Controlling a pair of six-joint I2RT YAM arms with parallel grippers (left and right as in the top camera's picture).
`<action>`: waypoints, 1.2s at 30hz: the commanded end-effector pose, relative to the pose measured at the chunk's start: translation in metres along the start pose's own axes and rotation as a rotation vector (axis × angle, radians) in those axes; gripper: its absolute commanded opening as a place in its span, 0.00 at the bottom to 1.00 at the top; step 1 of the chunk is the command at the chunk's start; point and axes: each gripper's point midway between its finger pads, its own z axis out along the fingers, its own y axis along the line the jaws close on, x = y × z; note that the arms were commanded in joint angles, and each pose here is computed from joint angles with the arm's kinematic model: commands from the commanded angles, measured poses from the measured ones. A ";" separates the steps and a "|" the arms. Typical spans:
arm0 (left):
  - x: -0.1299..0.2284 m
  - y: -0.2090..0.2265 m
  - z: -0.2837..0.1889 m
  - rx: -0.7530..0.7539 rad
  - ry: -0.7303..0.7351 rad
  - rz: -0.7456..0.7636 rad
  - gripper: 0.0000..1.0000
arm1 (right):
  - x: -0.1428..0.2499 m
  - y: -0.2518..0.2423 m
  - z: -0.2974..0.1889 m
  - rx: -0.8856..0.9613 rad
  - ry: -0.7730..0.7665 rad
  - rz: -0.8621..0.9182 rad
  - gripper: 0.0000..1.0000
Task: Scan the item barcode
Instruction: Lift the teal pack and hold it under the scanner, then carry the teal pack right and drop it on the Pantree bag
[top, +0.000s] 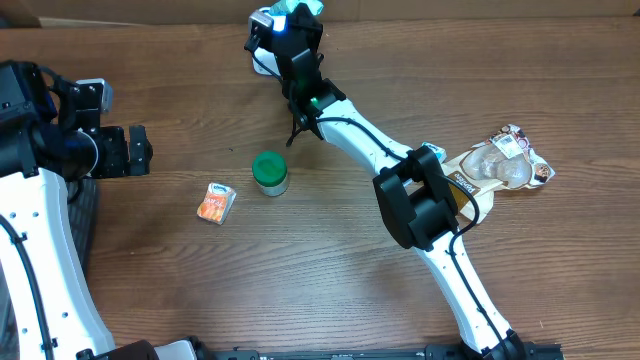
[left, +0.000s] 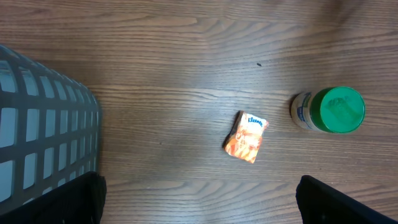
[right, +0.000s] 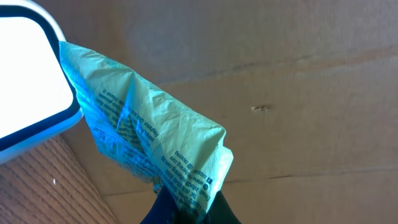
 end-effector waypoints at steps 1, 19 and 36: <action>-0.003 0.002 -0.002 -0.006 -0.008 0.024 1.00 | -0.010 -0.038 -0.006 0.064 -0.016 0.126 0.04; -0.003 0.002 -0.002 -0.006 -0.009 0.024 1.00 | 0.027 -0.190 -0.123 -0.132 0.177 0.999 0.04; -0.003 0.002 -0.002 -0.006 -0.009 0.024 1.00 | 0.221 -0.134 -0.263 -0.813 0.954 1.309 0.04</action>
